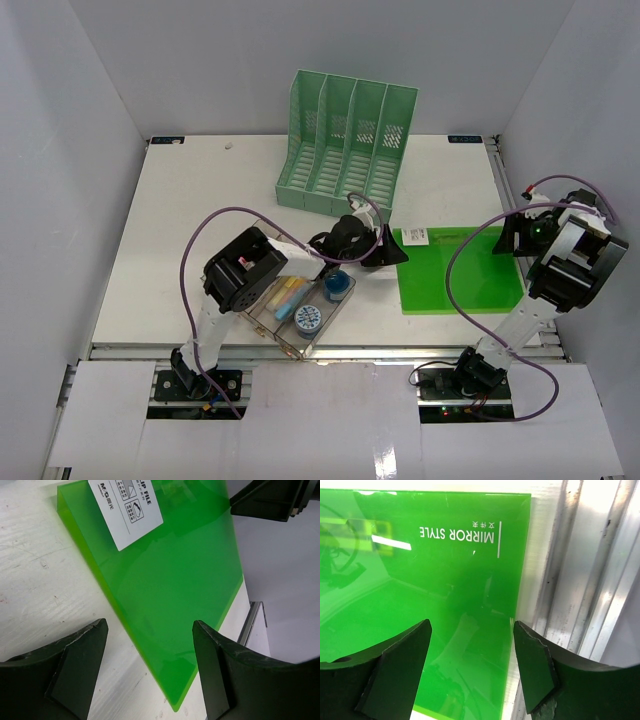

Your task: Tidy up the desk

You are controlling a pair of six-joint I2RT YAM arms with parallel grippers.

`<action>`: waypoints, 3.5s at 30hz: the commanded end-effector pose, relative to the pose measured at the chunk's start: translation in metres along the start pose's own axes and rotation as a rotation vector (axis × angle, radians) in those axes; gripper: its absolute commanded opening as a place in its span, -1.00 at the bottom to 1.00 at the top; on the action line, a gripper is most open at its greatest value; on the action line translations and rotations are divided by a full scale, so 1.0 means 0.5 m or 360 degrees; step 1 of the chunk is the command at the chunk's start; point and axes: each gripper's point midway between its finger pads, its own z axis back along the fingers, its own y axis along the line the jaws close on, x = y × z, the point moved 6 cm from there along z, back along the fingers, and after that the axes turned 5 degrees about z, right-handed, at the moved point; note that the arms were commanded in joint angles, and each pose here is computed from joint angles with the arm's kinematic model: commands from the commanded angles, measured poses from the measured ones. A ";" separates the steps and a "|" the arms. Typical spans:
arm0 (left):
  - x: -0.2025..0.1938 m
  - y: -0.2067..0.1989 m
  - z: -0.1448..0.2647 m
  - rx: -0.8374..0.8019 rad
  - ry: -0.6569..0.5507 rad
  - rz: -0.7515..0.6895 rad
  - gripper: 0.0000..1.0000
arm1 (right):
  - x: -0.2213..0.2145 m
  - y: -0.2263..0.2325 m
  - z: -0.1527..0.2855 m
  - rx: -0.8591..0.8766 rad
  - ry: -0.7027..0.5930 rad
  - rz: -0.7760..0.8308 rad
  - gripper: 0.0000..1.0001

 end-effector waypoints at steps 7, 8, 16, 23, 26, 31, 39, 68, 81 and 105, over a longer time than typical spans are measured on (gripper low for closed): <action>0.025 0.016 -0.005 0.0195 -0.0038 -0.0028 0.61 | 0.018 0.039 -0.006 0.0085 0.0018 0.0063 0.46; 0.026 0.016 -0.007 0.0203 -0.0039 -0.0029 0.61 | 0.020 0.043 -0.008 0.0088 0.0021 0.0072 0.47; 0.035 0.033 -0.027 0.0328 -0.0036 -0.0026 0.63 | 0.030 0.067 -0.014 0.0093 0.0041 0.0099 0.48; 0.043 0.059 -0.009 0.0519 -0.0124 -0.0018 0.63 | 0.039 0.068 -0.019 0.0090 0.0044 0.0105 0.48; 0.051 0.053 -0.006 0.0489 -0.0154 -0.0021 0.63 | 0.040 0.069 -0.020 0.0087 0.0047 0.0107 0.48; 0.060 0.043 -0.019 0.0405 -0.0168 0.0001 0.59 | 0.040 0.070 -0.021 0.0087 0.0052 0.0110 0.48; 0.043 0.038 -0.027 0.0257 -0.0100 0.0068 0.24 | 0.040 0.070 -0.021 0.0087 0.0055 0.0118 0.48; 0.077 -0.031 0.072 -0.0061 -0.0152 -0.0176 -1.00 | 0.085 0.078 0.035 0.0077 -0.0101 0.0384 0.81; 0.062 -0.041 0.108 -0.0167 -0.0126 -0.0399 -1.00 | 0.112 0.262 0.101 0.0751 -0.0361 0.1137 0.80; 0.067 -0.066 0.141 -0.0262 -0.0133 -0.0681 -1.00 | 0.214 0.465 -0.063 0.1195 -0.0466 0.2514 0.85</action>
